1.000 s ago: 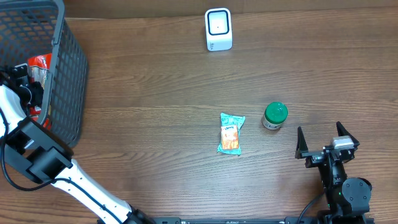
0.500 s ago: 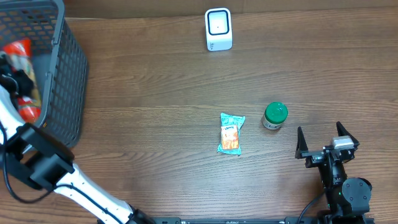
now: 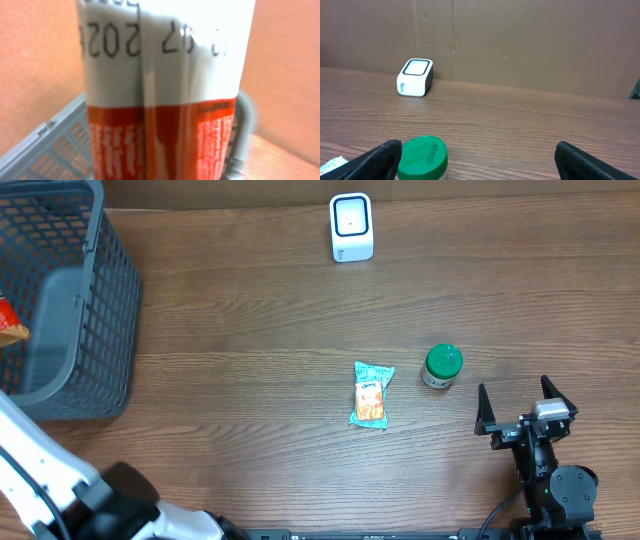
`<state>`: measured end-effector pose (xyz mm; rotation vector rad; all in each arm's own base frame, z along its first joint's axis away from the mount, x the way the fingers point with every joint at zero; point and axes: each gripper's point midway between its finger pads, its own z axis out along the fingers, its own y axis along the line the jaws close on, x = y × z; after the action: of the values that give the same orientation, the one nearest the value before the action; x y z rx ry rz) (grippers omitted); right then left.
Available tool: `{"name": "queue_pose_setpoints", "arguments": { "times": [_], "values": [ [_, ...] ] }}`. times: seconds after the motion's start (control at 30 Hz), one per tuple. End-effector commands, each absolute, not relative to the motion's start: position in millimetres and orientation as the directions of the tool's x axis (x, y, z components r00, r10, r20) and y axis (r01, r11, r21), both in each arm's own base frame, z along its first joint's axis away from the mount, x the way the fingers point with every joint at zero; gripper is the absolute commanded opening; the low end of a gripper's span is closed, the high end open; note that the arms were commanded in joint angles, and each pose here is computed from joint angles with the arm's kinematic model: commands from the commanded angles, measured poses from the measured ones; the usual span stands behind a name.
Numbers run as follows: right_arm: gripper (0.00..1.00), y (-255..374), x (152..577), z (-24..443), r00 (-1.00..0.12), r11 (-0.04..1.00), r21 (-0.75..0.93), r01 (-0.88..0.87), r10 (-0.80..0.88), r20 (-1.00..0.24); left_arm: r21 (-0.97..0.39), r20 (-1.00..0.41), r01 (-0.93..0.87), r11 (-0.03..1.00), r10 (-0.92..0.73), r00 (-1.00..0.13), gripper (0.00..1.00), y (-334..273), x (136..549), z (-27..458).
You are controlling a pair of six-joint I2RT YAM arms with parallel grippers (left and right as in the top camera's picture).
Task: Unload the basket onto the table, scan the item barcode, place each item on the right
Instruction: 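Lift the pasta pack out and carry it to the table centre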
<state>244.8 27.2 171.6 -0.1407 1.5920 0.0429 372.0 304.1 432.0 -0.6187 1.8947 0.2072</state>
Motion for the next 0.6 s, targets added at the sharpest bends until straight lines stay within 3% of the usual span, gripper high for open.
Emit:
{"name": "queue_pose_setpoints", "arguments": {
  "times": [0.0,0.27,0.57],
  "values": [
    [1.0,27,245,170,-0.016,0.991,-0.061,-0.117,-0.064,-0.998,-0.218,-0.94,-0.353,0.91,-0.293,-0.175,0.04,227,348,505],
    [1.0,27,245,170,-0.016,0.991,-0.061,-0.117,-0.064,-0.998,-0.272,-0.809,-0.283,0.92,-0.378,-0.45,0.04,138,327,450],
    [1.0,27,245,169,-0.017,0.991,-0.061,-0.118,-0.064,-0.998,-0.265,-0.582,-0.146,0.953,-0.279,-0.764,0.04,48,336,357]
  ]
}}
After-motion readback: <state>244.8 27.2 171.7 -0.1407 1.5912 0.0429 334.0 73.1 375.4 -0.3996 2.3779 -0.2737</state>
